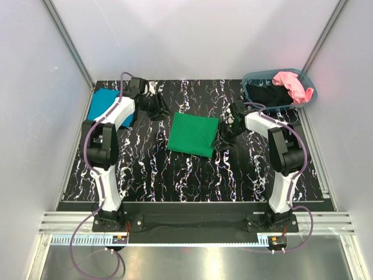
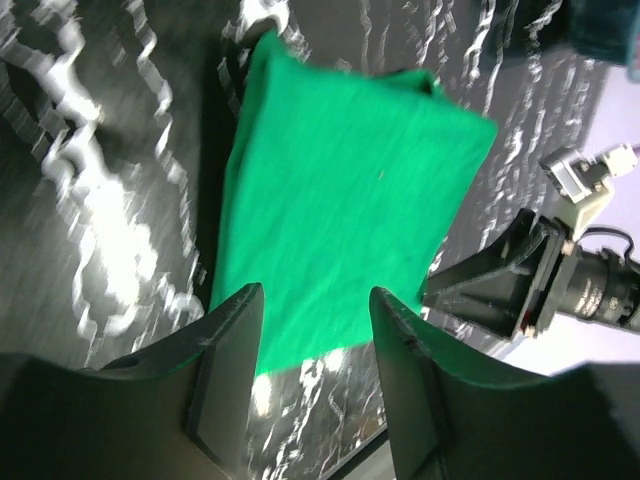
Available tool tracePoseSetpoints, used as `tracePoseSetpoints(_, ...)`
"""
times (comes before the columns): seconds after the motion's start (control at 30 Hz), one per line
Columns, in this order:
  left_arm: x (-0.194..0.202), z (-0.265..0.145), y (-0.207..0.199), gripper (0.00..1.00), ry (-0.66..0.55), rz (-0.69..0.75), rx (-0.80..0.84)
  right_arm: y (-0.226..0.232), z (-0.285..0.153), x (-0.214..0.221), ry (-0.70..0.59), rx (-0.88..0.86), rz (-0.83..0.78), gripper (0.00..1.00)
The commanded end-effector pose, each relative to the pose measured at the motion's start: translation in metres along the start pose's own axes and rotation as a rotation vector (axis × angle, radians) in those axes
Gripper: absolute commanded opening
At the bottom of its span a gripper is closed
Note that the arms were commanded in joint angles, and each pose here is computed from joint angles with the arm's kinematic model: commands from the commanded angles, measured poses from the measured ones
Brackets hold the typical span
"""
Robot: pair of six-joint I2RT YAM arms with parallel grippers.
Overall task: Fold and stack the t-shirts
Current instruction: Fold the tshirt
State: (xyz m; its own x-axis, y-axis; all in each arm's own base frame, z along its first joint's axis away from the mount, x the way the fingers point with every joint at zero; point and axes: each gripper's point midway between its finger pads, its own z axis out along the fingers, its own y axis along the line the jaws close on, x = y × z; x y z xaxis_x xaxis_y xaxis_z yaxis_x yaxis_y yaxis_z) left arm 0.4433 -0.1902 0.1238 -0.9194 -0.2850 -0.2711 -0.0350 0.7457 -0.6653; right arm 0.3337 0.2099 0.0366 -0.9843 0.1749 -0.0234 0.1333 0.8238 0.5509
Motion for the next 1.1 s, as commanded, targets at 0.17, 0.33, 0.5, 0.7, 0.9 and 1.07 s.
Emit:
tracePoseSetpoints(0.17,-0.049,0.042,-0.053,0.5,-0.02,0.039,0.282,0.034,-0.051,-0.066,-0.203,0.096,-0.04,0.21)
tracePoseSetpoints(0.33,-0.056,0.068,-0.049,0.49,0.002,-0.002,0.316,0.042,-0.037,-0.075,-0.177,0.044,-0.064,0.12)
tracePoseSetpoints(0.5,-0.058,0.091,-0.038,0.49,0.018,-0.044,0.328,0.018,-0.013,-0.081,-0.168,0.022,-0.043,0.18)
tracePoseSetpoints(0.7,-0.07,0.108,-0.031,0.49,0.011,-0.065,0.332,-0.001,-0.019,-0.115,-0.21,0.033,-0.031,0.21)
tracePoseSetpoints(0.9,-0.097,0.079,-0.064,0.5,-0.069,-0.021,0.367,0.039,-0.053,-0.106,-0.22,-0.083,-0.087,0.21)
tracePoseSetpoints(1.07,-0.096,0.047,-0.077,0.52,-0.095,0.016,0.331,0.058,-0.047,-0.042,-0.079,-0.221,-0.125,0.16)
